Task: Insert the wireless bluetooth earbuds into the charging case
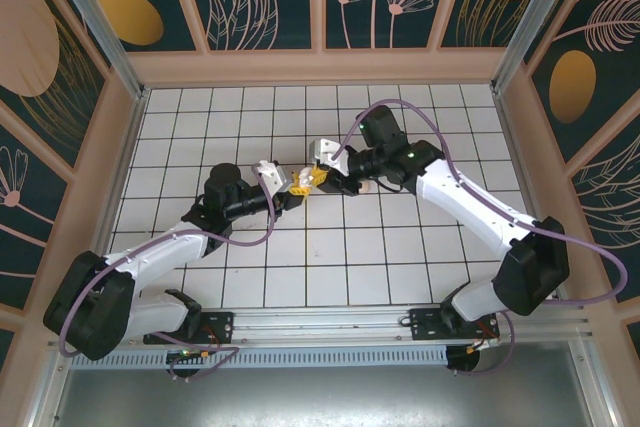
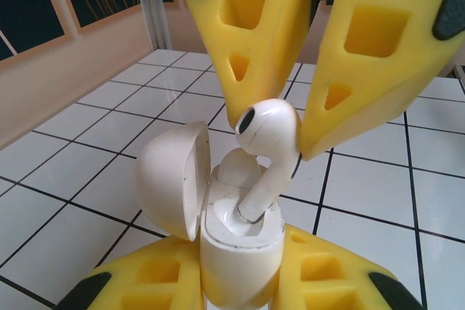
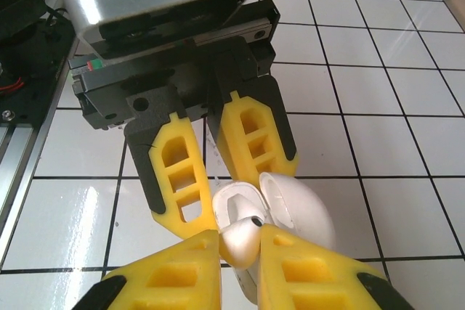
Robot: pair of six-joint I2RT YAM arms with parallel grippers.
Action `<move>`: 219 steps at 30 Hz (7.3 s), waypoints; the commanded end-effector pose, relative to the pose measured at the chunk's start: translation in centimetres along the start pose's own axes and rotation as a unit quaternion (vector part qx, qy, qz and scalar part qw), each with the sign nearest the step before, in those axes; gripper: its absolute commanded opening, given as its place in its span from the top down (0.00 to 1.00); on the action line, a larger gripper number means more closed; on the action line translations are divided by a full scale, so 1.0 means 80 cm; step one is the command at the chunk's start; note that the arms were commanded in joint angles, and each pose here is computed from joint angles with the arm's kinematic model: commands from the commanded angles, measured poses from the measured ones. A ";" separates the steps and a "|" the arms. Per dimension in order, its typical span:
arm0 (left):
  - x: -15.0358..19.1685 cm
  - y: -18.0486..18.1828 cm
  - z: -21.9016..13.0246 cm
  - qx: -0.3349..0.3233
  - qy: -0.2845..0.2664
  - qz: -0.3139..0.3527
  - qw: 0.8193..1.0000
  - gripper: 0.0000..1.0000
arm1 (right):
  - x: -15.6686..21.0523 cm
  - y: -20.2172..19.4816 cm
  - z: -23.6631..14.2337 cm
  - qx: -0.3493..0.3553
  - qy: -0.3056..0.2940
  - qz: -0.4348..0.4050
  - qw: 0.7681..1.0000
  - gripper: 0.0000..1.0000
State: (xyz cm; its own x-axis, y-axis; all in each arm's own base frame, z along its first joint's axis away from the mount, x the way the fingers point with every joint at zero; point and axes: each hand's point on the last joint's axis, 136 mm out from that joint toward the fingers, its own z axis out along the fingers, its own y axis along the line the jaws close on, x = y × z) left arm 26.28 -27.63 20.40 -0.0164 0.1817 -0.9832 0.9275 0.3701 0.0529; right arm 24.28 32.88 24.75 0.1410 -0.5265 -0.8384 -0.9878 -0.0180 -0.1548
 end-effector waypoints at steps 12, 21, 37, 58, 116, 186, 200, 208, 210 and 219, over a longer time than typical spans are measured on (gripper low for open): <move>-0.022 -0.006 -0.003 0.012 -0.020 0.034 0.999 0.81 | -0.011 -0.004 -0.011 0.007 0.035 -0.037 0.999 0.83; -0.016 -0.006 -0.002 0.011 -0.012 0.050 0.999 0.81 | -0.007 0.009 -0.013 -0.009 0.058 -0.048 0.997 0.83; -0.026 -0.010 -0.005 0.018 -0.022 0.062 0.998 0.81 | 0.012 0.012 0.001 -0.019 0.113 -0.068 0.991 0.83; -0.025 -0.015 -0.002 0.027 -0.019 0.059 0.998 0.81 | 0.016 0.015 -0.003 -0.024 0.160 -0.113 0.980 0.83; -0.026 -0.022 0.000 0.036 -0.017 0.061 0.997 0.80 | 0.041 0.034 0.018 -0.066 0.275 -0.207 0.937 0.83; -0.048 -0.033 -0.001 0.063 -0.073 0.024 0.995 0.81 | -0.012 0.021 -0.013 -0.033 0.043 -0.088 0.995 0.39; -0.049 -0.008 0.008 0.022 -0.064 -0.012 0.998 0.80 | -0.003 0.062 -0.038 -0.051 0.049 -0.042 0.997 0.51; -0.030 0.016 0.036 0.009 -0.015 -0.115 0.993 0.78 | -0.003 0.027 -0.072 0.051 -0.024 0.047 0.997 0.51; -0.023 0.020 0.047 0.016 -0.002 -0.166 0.986 0.78 | -0.003 0.005 -0.087 0.095 -0.065 0.104 0.988 0.50; 0.051 0.049 0.091 -0.029 0.083 -0.439 0.894 0.80 | 0.081 -0.067 -0.136 0.304 -0.113 0.432 0.841 0.48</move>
State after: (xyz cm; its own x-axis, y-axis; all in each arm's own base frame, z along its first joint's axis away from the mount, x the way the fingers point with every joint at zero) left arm 31.58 -32.09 17.09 -0.6106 0.0139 -0.7918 0.7152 0.4389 -0.5439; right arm 27.44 22.47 25.03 -0.4243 -0.2111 -0.8806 -0.7502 0.6266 0.2113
